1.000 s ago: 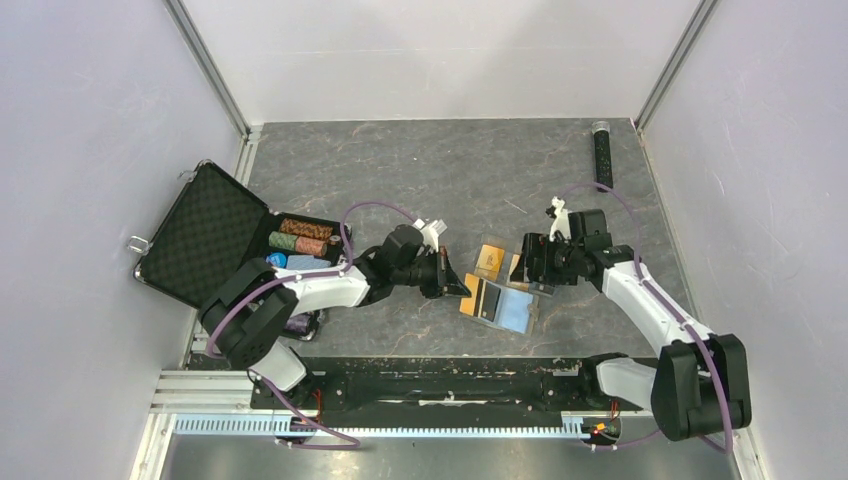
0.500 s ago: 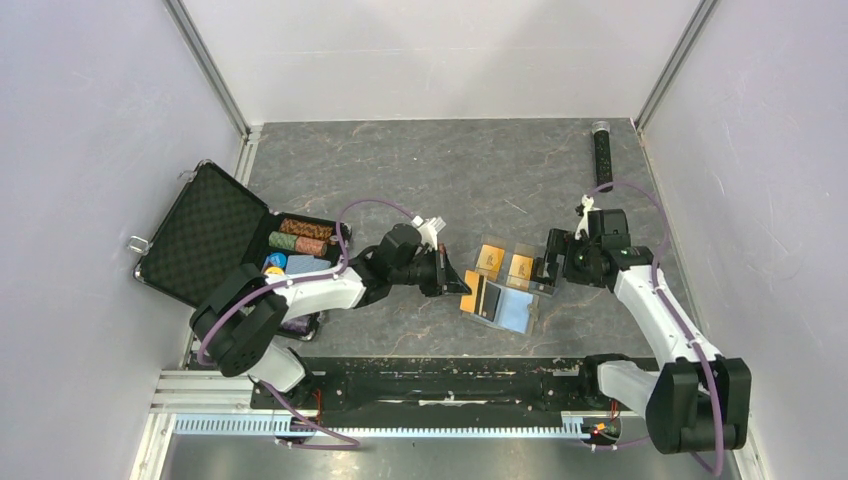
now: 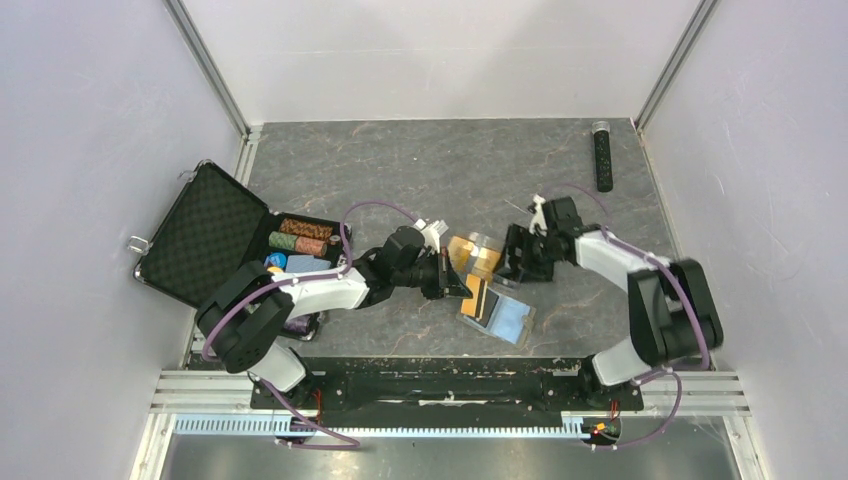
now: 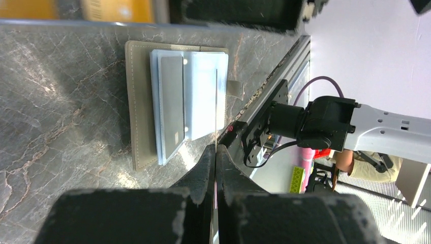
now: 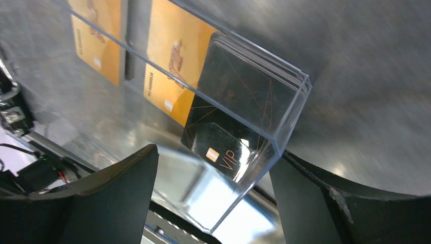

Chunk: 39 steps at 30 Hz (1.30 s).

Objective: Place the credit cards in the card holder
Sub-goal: Insert the credit card into the card holder.

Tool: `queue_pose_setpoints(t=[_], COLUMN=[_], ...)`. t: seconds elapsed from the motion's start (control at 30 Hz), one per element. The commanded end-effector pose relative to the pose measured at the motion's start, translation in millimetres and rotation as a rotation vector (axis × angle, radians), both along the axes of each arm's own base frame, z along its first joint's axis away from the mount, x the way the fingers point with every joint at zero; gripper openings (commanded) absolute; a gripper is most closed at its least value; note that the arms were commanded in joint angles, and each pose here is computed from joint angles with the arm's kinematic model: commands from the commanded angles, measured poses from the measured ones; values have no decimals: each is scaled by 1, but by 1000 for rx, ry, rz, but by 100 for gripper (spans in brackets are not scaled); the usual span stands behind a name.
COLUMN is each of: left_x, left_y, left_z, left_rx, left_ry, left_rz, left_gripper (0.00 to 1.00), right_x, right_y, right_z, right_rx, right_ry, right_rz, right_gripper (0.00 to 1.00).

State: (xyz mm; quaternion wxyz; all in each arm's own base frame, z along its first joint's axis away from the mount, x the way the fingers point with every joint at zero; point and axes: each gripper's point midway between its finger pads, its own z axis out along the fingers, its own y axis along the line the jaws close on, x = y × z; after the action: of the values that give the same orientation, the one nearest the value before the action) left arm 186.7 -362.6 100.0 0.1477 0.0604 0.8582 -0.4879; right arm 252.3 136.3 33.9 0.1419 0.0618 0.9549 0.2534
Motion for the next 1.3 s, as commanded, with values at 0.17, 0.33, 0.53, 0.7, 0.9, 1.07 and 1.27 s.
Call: queue_pose_setpoints(t=[0.17, 0.33, 0.53, 0.7, 0.9, 1.07, 1.27], left_x=[5, 2, -4, -3, -3, -3, 1], left_y=[-3, -12, -27, -32, -36, -42, -47], left_z=[2, -1, -17, -32, -44, -47, -43], left_rx=[-16, -17, 7, 34, 52, 42, 37], left_ry=[-14, -14, -13, -23, -36, -31, -47], left_rz=[28, -17, -92, -140, -183, -215, -226], left_gripper=[2, 2, 2, 2, 2, 2, 2], right_x=[102, 79, 2, -48, -79, -86, -91], right_y=[101, 67, 9, -16, -21, -24, -23], right_z=[56, 56, 34, 19, 2, -4, -8], right_rx=[234, 117, 6, -54, -54, -66, -59], right_ry=[-203, -205, -129, -73, -23, -7, 5], right_rz=[133, 95, 54, 47, 42, 55, 64], right_gripper=[84, 86, 86, 85, 81, 70, 60])
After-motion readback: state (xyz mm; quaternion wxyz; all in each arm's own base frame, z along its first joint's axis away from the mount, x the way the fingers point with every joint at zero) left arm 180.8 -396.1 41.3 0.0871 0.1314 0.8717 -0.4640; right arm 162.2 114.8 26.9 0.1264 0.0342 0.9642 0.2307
